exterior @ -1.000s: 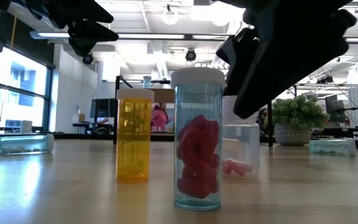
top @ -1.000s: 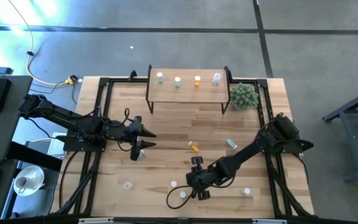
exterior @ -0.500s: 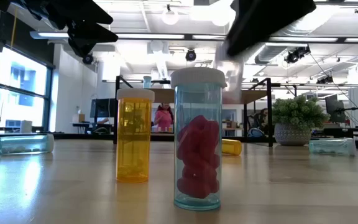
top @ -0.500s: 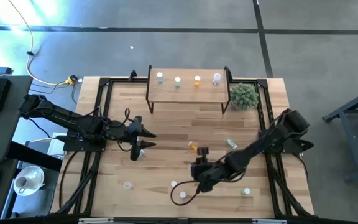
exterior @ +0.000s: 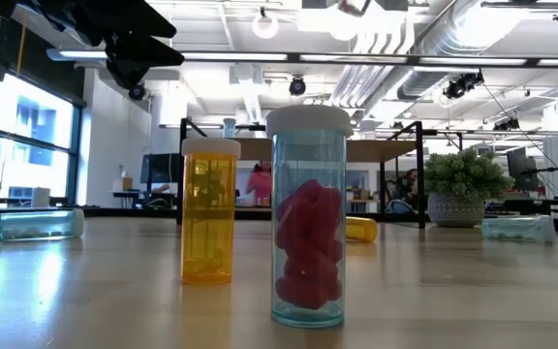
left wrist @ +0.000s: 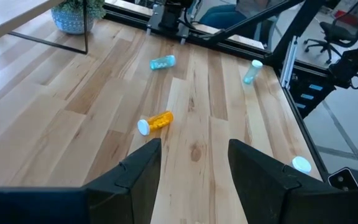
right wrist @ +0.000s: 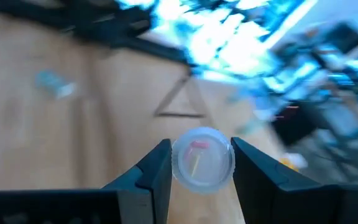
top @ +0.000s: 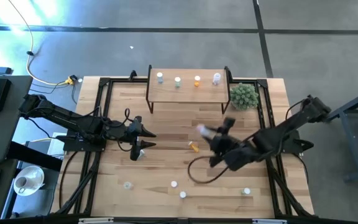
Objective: Pick and place medicine bottles onto shelf by color
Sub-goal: Put the right transparent pill bottle on the shelf aligned with the other transparent pill bottle
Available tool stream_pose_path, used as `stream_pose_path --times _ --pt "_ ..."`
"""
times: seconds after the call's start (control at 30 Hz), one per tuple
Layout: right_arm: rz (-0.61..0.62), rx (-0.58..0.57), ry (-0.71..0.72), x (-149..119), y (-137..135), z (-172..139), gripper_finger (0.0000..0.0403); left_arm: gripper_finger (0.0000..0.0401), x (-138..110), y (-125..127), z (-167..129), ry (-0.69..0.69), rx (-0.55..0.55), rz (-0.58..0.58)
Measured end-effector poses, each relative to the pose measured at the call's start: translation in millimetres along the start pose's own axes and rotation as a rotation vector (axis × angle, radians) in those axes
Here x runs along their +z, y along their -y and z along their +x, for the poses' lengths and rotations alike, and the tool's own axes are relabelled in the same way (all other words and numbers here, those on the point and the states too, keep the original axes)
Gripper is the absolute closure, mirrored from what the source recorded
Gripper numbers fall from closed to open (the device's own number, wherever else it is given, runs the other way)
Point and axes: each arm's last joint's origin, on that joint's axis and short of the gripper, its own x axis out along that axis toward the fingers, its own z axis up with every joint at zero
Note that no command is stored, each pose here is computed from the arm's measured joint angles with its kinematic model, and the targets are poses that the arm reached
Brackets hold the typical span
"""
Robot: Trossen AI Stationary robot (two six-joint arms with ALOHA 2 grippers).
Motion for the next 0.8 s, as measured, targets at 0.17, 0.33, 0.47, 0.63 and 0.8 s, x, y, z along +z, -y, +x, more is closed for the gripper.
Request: stream_pose_path --times 0.17,0.33,0.47,0.63,0.8 --pt "0.070 -0.236 0.020 4.1 46.4 -4.7 0.0274 0.0224 0.0 0.0 0.0 0.000 0.000 0.000" --pt "0.169 -0.377 -0.004 2.0 89.2 0.0 0.0273 0.0224 0.0 0.0 0.0 0.000 0.000 0.000" --pt "0.247 -0.457 -0.042 -3.5 117.9 10.5 0.0273 0.0224 0.0 0.0 0.0 0.000 0.000 0.000" --pt "0.366 -0.415 -0.101 -14.7 145.0 30.7 0.0273 0.0224 0.0 0.0 0.0 0.000 0.000 0.000" --pt "0.458 -0.363 -0.182 -27.8 161.2 51.5 0.0272 0.0224 0.0 0.0 0.0 0.000 0.000 0.000"
